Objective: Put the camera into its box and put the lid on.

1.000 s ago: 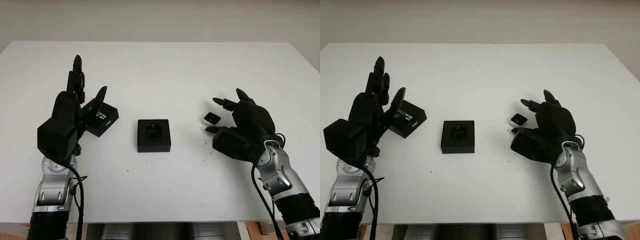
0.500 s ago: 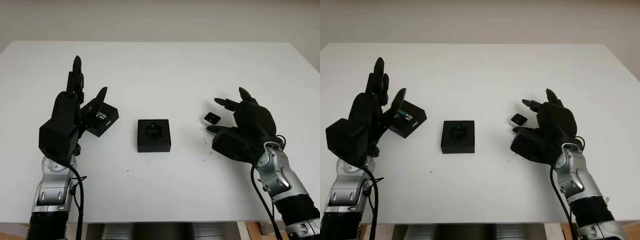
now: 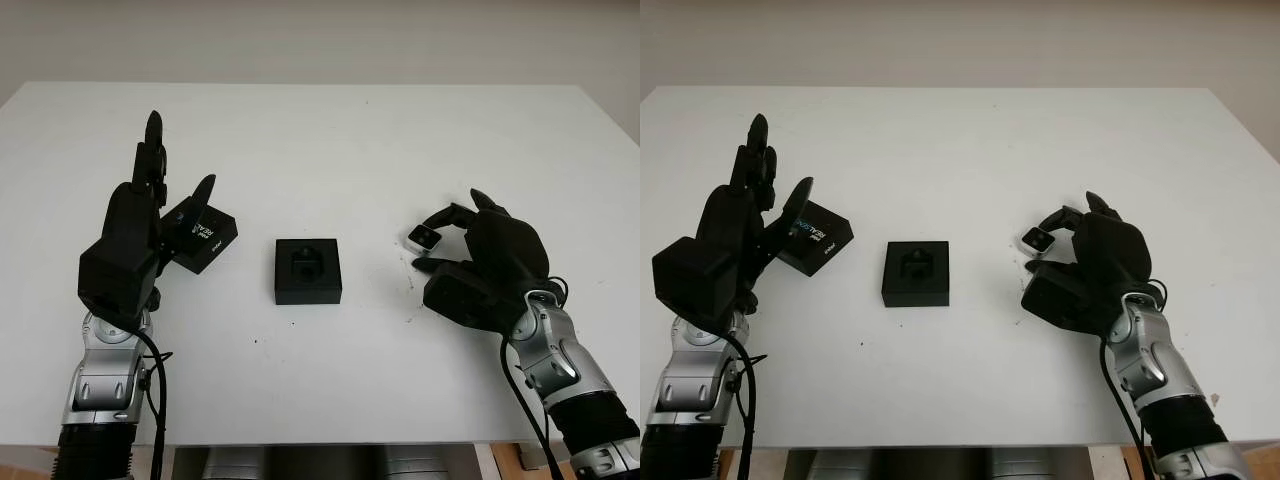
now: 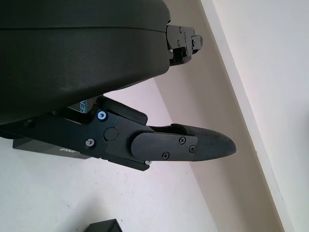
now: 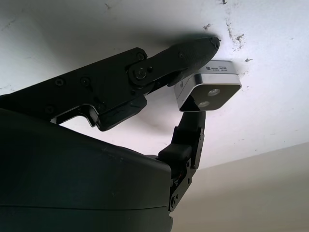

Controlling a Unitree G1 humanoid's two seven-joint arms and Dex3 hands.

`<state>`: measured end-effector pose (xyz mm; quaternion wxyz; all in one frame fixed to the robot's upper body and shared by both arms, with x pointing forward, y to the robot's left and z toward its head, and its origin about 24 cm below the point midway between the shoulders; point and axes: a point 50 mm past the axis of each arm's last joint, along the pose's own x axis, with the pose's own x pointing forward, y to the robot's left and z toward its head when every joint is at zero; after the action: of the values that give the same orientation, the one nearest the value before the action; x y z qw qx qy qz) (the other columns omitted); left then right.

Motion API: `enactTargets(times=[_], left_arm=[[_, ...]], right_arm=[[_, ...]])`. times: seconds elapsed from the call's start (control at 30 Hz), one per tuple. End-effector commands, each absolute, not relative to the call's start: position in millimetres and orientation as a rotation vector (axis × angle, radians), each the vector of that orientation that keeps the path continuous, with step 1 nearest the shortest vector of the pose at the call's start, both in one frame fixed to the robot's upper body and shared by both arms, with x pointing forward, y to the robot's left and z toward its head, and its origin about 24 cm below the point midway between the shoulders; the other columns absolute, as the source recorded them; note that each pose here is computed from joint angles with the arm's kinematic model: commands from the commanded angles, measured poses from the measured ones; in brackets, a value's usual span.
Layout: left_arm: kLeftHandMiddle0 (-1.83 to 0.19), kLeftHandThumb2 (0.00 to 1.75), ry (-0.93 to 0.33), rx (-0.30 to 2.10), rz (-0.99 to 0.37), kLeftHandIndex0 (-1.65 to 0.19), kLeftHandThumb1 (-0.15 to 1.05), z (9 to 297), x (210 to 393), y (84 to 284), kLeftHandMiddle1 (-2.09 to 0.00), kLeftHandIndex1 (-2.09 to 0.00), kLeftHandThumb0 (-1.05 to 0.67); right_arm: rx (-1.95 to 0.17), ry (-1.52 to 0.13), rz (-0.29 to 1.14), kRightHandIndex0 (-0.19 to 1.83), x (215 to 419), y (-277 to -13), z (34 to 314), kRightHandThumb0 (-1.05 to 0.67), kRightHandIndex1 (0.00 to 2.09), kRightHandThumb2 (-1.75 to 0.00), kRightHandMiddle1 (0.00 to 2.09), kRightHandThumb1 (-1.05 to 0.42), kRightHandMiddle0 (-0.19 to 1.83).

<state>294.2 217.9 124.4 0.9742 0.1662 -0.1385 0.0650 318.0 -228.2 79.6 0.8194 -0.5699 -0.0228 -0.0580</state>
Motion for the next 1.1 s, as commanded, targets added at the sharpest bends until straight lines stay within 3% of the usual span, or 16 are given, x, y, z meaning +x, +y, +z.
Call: enactTargets(times=[0.0,0.43,0.8,1.07], left_arm=[[0.03,0.34,-0.305,0.348,0.126,0.06,1.05,129.8,295.3,217.9,-0.05,-0.06,-0.72],[0.02,0.33,-0.305,0.351,0.127,0.06,1.05,128.3,293.6,219.2,-0.05,-0.06,-0.73],[0.03,0.34,-0.298,0.362,0.129,0.06,1.05,126.9,293.7,218.9,-0.05,-0.05,-0.73],[0.03,0.34,-0.293,0.354,0.13,0.06,1.05,126.9,293.8,218.7,-0.05,-0.05,-0.72]], right_arm=[[-1.224,-0.06,-0.132,0.26,316.0,-229.6,79.3,-0.66,0.08,-0.05,0.89,-0.89,0.49],[-1.241,-0.088,-0.155,0.4,316.5,-227.4,76.7,-0.5,0.08,-0.06,1.16,-0.92,0.58],[-1.218,-0.133,-0.178,0.44,317.9,-224.3,72.9,-0.38,0.08,-0.07,1.15,-1.03,0.53],[-1.122,-0.147,-0.184,0.44,320.9,-222.2,71.3,-0.35,0.06,-0.07,1.31,-1.04,0.43]])
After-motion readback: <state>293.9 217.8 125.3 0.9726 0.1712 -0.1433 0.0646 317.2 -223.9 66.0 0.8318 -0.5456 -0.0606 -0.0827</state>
